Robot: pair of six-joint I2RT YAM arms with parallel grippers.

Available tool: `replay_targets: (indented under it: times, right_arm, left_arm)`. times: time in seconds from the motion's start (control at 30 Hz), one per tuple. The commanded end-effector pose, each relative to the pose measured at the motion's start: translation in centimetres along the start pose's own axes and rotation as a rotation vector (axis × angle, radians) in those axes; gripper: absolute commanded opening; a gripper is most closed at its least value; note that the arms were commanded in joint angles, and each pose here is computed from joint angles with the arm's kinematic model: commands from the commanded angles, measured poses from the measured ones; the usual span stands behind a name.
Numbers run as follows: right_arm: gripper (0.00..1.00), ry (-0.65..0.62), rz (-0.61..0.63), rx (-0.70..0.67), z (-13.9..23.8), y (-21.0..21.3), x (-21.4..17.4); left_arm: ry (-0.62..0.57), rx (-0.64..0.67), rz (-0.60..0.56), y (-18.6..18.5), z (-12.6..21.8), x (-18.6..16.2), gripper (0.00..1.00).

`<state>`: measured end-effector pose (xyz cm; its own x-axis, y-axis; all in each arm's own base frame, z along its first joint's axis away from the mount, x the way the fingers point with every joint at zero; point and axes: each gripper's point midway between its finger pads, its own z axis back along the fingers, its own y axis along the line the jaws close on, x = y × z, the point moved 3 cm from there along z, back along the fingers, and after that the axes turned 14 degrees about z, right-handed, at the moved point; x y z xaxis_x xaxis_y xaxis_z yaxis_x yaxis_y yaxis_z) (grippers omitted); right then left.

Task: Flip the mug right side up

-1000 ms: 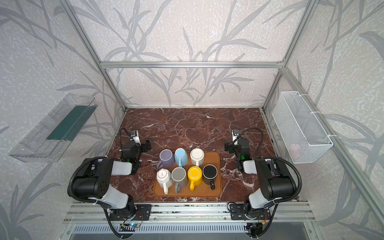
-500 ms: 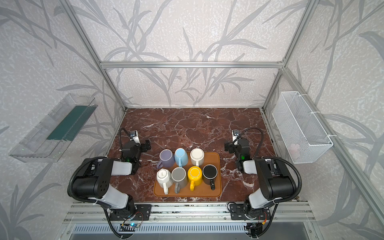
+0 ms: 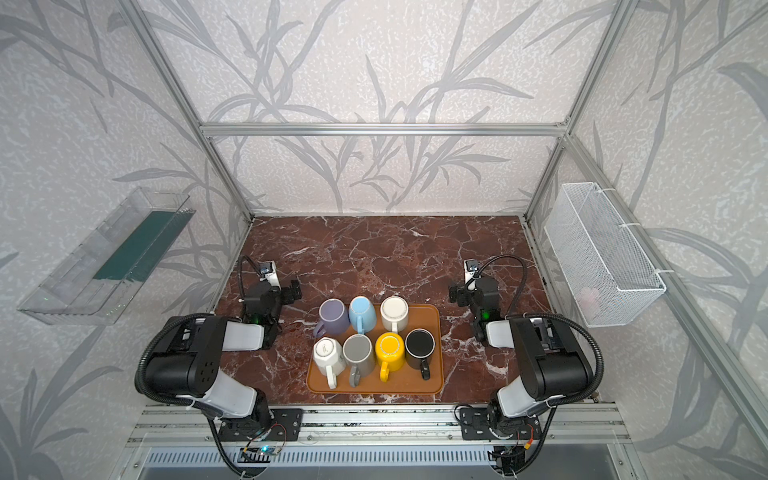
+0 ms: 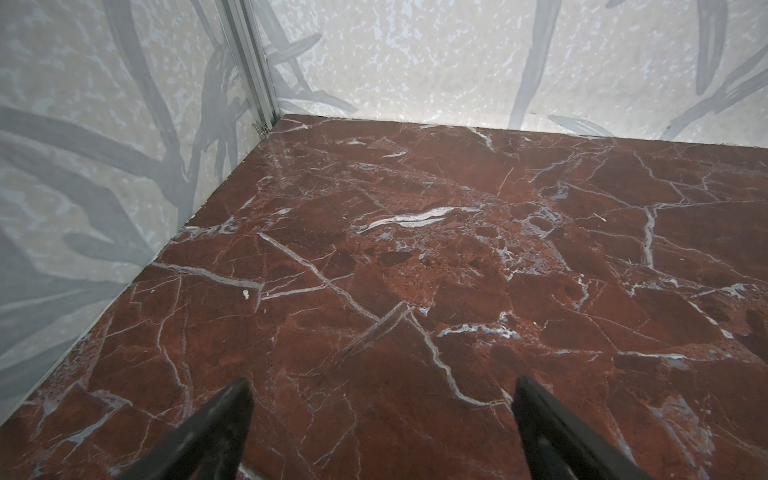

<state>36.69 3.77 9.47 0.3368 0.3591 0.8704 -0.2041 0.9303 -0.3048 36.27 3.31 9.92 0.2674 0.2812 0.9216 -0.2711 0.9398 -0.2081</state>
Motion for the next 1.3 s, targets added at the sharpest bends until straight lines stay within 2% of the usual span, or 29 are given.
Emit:
replay_targets:
  times: [0.0, 0.33, 0.43, 0.53, 0.6, 0.77, 0.83, 1.0, 1.13, 1.27]
  right_arm:
    - [0.99, -0.009, -0.004, -0.022, -0.1, -0.5, 0.5]
    - [1.0, -0.011, -0.001, -0.022, -0.1, -0.5, 0.6]
    - [1.0, -0.051, -0.007, -0.064, 0.6, -1.2, 1.5]
    - [1.0, 0.029, -0.006, -0.06, 1.1, -1.6, 2.1]
    - [1.0, 0.029, 0.013, -0.095, 1.7, -2.1, 3.6]
    - [1.0, 0.031, -0.108, -0.037, 4.2, -2.3, 7.9]
    - [1.0, 0.039, -0.111, -0.011, 5.5, -1.6, 9.7]
    - [0.97, 0.061, -0.115, 0.075, 8.4, 0.5, 12.6]
    - [0.89, 0.111, -0.176, 0.125, 9.5, 1.4, 12.3]
    - [0.86, 0.174, -0.226, 0.166, 9.2, 2.2, 11.9]
  left_arm:
    - [-0.017, 0.011, 0.006, 0.1, -0.3, 0.7, 0.99]
    - [-0.019, 0.01, 0.004, 0.1, -0.3, 0.7, 0.99]
    - [-0.033, 0.032, 0.001, 0.0, 0.1, 1.7, 0.99]
    - [-0.054, 0.067, -0.006, -0.2, 1.7, 3.9, 0.99]
    - [-0.052, 0.087, 0.013, -0.5, 3.0, 5.8, 0.99]
    - [-0.003, 0.102, 0.085, -2.5, 6.6, 9.8, 0.98]
    - [0.022, 0.13, 0.074, -3.4, 8.1, 10.8, 0.96]
    - [0.145, 0.153, 0.107, -4.5, 11.6, 11.1, 0.9]
    - [0.216, 0.173, 0.143, -4.4, 14.3, 10.1, 0.81]
    - [0.259, 0.18, 0.151, -4.7, 16.8, 9.2, 0.8]
